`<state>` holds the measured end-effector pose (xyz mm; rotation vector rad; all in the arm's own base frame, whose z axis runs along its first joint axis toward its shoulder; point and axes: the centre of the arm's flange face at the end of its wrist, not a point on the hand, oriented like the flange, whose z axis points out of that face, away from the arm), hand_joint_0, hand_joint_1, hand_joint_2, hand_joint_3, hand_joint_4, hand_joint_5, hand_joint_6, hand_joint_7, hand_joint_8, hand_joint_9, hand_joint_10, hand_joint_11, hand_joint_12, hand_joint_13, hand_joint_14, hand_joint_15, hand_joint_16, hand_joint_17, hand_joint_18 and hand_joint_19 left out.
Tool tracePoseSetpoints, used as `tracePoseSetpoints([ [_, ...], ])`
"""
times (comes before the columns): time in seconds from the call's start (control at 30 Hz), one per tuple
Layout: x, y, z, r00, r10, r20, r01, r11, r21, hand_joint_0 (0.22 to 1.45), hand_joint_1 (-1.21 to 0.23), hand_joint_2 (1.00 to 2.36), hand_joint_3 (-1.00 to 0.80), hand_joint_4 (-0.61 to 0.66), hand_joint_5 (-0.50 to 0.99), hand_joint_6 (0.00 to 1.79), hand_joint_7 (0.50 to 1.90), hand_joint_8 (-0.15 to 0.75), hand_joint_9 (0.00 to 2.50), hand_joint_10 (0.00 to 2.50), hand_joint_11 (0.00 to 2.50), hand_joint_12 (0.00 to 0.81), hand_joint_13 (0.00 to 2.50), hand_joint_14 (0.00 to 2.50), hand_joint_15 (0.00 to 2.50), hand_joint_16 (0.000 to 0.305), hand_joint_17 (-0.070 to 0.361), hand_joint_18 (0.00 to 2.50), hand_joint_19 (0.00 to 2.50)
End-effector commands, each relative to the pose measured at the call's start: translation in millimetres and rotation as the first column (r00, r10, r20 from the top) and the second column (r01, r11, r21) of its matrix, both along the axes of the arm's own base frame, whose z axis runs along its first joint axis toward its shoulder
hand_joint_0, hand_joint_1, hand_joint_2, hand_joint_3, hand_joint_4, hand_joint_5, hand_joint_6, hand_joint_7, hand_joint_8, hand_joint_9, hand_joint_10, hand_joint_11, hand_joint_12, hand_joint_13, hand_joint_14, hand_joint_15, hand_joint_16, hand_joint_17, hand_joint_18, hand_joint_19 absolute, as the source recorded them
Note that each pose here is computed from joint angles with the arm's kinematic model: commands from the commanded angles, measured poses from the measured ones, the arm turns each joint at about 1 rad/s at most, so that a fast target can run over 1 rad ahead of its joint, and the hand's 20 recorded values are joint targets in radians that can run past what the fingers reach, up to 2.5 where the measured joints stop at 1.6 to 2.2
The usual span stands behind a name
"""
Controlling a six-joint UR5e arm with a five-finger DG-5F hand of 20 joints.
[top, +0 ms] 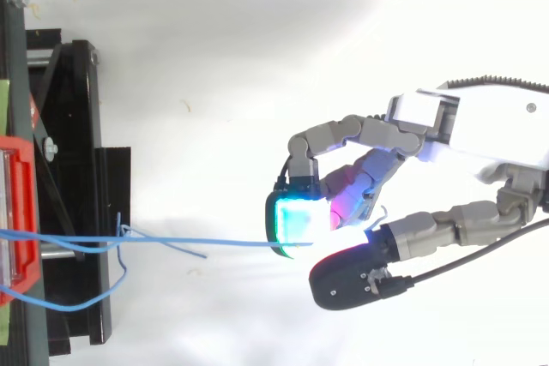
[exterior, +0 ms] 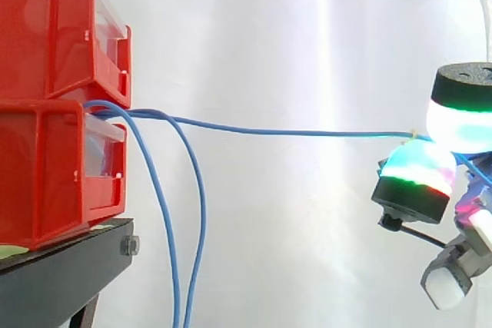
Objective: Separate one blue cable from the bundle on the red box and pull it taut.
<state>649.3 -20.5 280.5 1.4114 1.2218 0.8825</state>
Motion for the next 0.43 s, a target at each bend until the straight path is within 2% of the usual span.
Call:
tracePoseSetpoints([
  [0.0, -0.3, -0.1, 0.5, 1.0000, -0.001, 0.001, 0.001, 1.0000, 0.001, 0.58, -0.68, 1.01, -0.16, 0.02, -0.02, 0.68, 1.33, 0.353, 1.10, 0.01, 0.45, 0.406, 0.74, 0.01, 0.28, 0.053, 0.119, 1.03, 0.45],
  [0.4, 0.3, 0.0, 0.2, 1.0000, -0.001, 0.001, 0.001, 1.0000, 0.001, 0.58, -0.68, 1.01, -0.16, 0.02, -0.02, 0.68, 1.34, 0.351, 1.10, 0.01, 0.45, 0.404, 0.75, 0.01, 0.28, 0.053, 0.119, 1.03, 0.46],
])
